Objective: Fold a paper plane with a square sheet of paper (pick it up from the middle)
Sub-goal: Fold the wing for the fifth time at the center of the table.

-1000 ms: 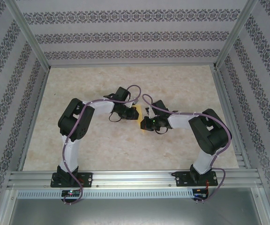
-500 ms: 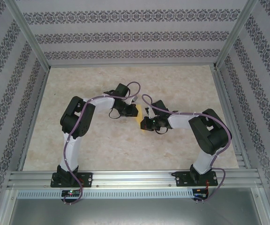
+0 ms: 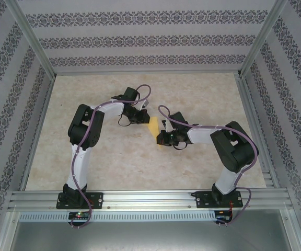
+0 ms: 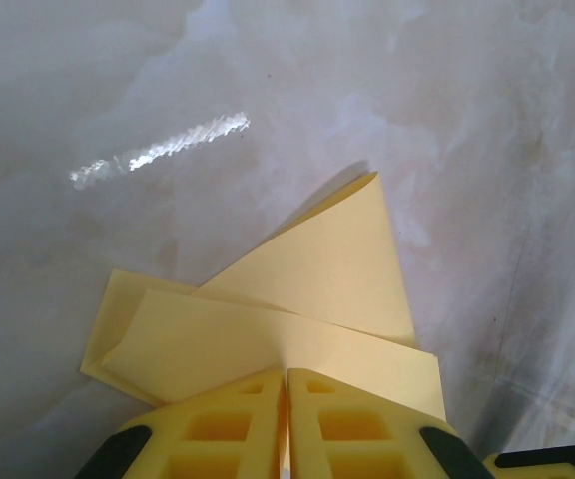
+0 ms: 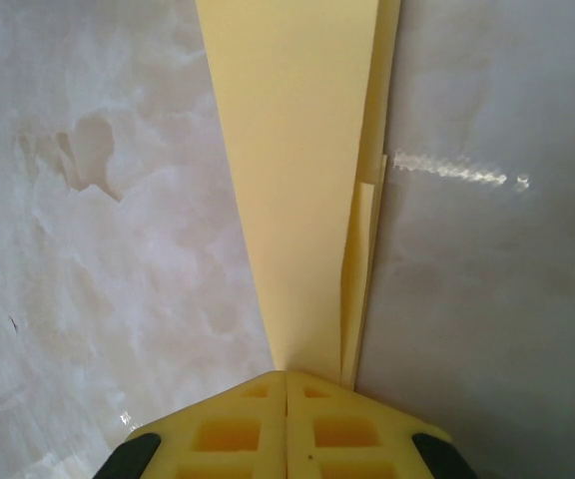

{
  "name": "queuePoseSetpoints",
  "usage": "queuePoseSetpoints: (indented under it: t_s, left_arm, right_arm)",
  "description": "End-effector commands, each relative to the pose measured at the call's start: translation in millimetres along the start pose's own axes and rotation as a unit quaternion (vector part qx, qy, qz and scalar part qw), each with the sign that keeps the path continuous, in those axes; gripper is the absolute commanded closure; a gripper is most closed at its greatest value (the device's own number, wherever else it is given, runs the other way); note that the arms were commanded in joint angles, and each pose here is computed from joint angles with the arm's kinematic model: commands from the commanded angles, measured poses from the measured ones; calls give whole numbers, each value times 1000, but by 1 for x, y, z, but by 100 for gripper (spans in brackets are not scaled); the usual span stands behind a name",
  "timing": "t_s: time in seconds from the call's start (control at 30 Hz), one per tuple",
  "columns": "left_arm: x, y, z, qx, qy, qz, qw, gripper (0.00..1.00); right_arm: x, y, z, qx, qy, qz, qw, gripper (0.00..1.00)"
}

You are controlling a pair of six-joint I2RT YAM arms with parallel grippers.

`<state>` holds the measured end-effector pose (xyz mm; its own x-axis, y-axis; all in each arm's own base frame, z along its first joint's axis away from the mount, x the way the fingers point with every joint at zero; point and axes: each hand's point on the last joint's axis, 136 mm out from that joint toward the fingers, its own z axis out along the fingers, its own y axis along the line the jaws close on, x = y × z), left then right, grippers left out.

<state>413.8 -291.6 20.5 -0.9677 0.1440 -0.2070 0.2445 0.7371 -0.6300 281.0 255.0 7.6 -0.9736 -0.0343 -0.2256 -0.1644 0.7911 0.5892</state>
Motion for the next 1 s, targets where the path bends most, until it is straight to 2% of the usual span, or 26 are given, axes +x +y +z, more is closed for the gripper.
queuePoseSetpoints:
  t_s: [0.0,0.2,0.37,0.47,0.57,0.67,0.83,0.97]
  left_arm:
    - [-29,72,-11,-99,-50,-10,994,88]
    - [-34,88,-19,-114,-58,-21,992,89]
    - [-44,84,-30,-118,-63,-30,991,90]
    - [-47,52,-42,-90,-69,-29,993,90]
    - [-45,19,-56,-90,-87,-6,992,90]
    - [-38,6,-63,-97,-110,-13,989,90]
    - [-9,-19,-53,-90,-107,-6,990,90]
    - [19,-49,-36,-23,-77,-8,997,90]
  right_arm:
    - [85,-81,3,142,123,70,980,93]
    - [86,-81,3,143,123,71,979,93]
    - [86,-81,2,143,124,73,979,93]
    - [86,-81,1,142,119,75,980,93]
    - [84,-79,1,138,116,77,981,93]
    - [82,-78,2,137,115,77,981,93]
    - [80,-77,2,136,112,76,981,93]
    - [79,-75,3,132,111,76,982,94]
